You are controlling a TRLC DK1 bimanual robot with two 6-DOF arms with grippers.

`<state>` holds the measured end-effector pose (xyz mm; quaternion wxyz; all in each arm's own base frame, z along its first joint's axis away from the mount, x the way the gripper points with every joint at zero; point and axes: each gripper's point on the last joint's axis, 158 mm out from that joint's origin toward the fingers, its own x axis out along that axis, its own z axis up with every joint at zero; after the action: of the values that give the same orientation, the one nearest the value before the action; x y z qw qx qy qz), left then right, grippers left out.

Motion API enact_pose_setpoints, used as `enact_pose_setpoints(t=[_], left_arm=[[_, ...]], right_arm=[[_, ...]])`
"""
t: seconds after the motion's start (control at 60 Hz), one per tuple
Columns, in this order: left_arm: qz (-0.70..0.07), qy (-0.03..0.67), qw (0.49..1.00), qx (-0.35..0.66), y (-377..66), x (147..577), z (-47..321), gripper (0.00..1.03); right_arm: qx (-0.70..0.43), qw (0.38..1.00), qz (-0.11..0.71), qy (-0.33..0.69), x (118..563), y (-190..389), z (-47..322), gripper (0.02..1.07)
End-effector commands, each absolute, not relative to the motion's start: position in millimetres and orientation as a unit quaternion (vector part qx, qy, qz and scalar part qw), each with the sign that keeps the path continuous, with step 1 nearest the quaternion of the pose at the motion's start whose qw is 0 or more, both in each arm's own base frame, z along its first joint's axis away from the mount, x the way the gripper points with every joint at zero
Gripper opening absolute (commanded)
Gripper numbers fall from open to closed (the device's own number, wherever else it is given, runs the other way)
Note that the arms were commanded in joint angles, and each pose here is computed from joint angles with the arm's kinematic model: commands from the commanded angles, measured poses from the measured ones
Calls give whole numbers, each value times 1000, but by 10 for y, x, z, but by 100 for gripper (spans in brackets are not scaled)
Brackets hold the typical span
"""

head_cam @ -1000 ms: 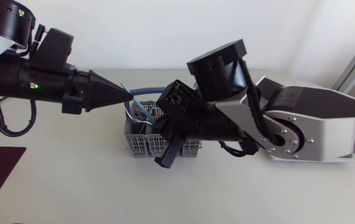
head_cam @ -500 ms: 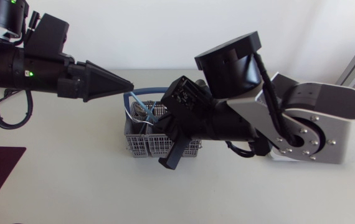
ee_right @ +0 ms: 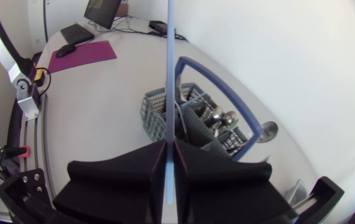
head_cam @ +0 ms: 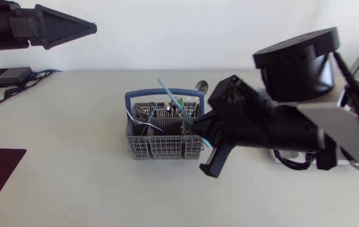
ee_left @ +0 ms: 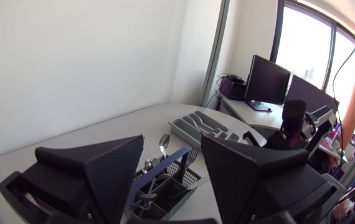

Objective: Sort the cutlery from the basket into the organizer compartments.

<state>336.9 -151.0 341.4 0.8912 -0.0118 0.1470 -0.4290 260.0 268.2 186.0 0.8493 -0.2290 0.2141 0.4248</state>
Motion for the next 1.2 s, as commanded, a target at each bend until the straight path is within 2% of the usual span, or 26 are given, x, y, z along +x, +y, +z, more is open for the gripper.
enact_pose_setpoints(t=[0.0,0.2,0.467,0.85,1.183], left_arm=[[-423,158,892,23,-1453,3340,3191,67],[-396,197,891,98,-1331,3280,2629,67],[-375,219,887,154,-1246,3191,2196,67],[-390,214,860,252,-1821,2988,1769,67],[-390,180,850,304,-2329,3034,1658,67]], right_arm=[[-224,864,392,223,2687,2397,1854,8],[-199,894,314,249,2972,1762,1885,8],[-167,913,230,292,3299,1053,1747,8],[-103,908,120,387,3711,26,1082,8],[-49,878,69,471,3972,-408,398,8]])
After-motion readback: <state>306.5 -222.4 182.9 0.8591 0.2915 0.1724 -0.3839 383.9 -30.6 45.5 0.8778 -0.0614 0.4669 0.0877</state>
